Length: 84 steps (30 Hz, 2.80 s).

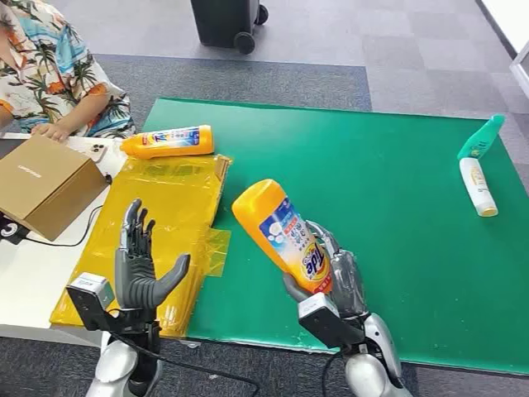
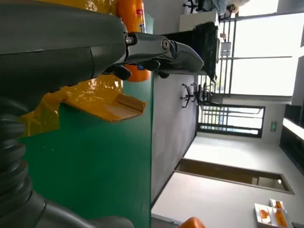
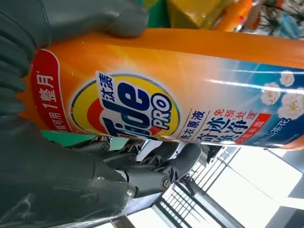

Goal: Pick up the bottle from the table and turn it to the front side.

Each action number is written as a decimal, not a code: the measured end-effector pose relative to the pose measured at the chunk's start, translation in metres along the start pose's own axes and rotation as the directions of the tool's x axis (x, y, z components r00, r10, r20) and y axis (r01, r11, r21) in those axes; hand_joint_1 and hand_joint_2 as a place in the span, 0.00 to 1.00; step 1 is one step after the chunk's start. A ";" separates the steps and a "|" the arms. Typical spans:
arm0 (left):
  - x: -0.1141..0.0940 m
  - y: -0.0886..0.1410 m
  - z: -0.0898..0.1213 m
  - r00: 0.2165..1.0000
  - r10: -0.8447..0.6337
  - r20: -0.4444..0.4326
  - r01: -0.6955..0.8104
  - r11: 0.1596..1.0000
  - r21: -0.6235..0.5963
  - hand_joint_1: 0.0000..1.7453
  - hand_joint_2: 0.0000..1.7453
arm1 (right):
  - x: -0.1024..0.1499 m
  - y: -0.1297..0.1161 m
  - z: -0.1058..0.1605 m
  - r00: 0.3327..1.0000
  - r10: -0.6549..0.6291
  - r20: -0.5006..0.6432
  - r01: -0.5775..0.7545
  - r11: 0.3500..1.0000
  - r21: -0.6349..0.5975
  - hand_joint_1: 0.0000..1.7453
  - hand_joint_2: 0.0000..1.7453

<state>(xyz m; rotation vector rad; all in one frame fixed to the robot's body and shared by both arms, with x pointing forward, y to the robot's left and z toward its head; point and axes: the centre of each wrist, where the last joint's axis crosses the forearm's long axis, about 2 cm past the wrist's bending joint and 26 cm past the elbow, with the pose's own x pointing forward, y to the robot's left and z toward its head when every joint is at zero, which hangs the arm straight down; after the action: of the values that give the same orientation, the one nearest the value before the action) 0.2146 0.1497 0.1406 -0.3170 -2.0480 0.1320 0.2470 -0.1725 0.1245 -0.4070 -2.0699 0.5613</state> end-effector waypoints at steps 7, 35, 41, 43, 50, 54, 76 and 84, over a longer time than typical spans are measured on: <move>-0.003 -0.021 -0.005 0.994 0.112 -0.013 -0.113 0.984 -0.136 0.00 1.00 | 0.009 0.014 -0.010 0.997 -0.065 0.036 0.063 0.997 0.045 1.00 1.00; -0.013 -0.027 -0.007 0.918 0.366 -0.154 -0.397 0.842 -0.365 0.77 1.00 | -0.006 0.023 0.006 0.967 -0.126 0.223 0.033 0.924 0.380 1.00 1.00; -0.013 -0.028 -0.006 0.913 0.373 -0.164 -0.407 0.838 -0.362 1.00 1.00 | -0.008 0.021 0.006 0.966 -0.122 0.226 0.026 0.923 0.383 1.00 1.00; -0.014 -0.028 -0.006 0.912 0.376 -0.165 -0.410 0.837 -0.362 1.00 1.00 | -0.008 0.021 0.006 0.966 -0.121 0.228 0.025 0.923 0.384 1.00 1.00; -0.013 -0.028 -0.007 0.910 0.381 -0.164 -0.415 0.834 -0.363 1.00 1.00 | -0.008 0.022 0.007 0.965 -0.124 0.232 0.024 0.920 0.390 0.30 1.00; -0.012 -0.027 -0.012 0.917 0.370 -0.147 -0.398 0.838 -0.372 1.00 1.00 | -0.007 0.023 0.010 0.965 -0.118 0.236 0.015 0.917 0.399 0.00 1.00; 0.067 0.023 -0.103 0.820 -0.353 0.450 0.456 0.879 -0.141 1.00 1.00 | 0.012 0.031 0.018 0.966 -0.130 0.224 0.053 0.945 0.322 0.00 1.00; 0.062 0.043 -0.107 0.758 -0.530 0.379 0.643 0.703 -0.303 1.00 1.00 | 0.012 0.027 0.022 0.970 -0.115 0.214 0.046 0.952 0.301 0.00 1.00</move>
<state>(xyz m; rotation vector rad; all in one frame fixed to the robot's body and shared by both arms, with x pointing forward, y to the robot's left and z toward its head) 0.2875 0.2037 0.2343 0.1356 -2.3346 -0.7191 0.2244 -0.1493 0.1081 -0.0839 -2.1646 0.8871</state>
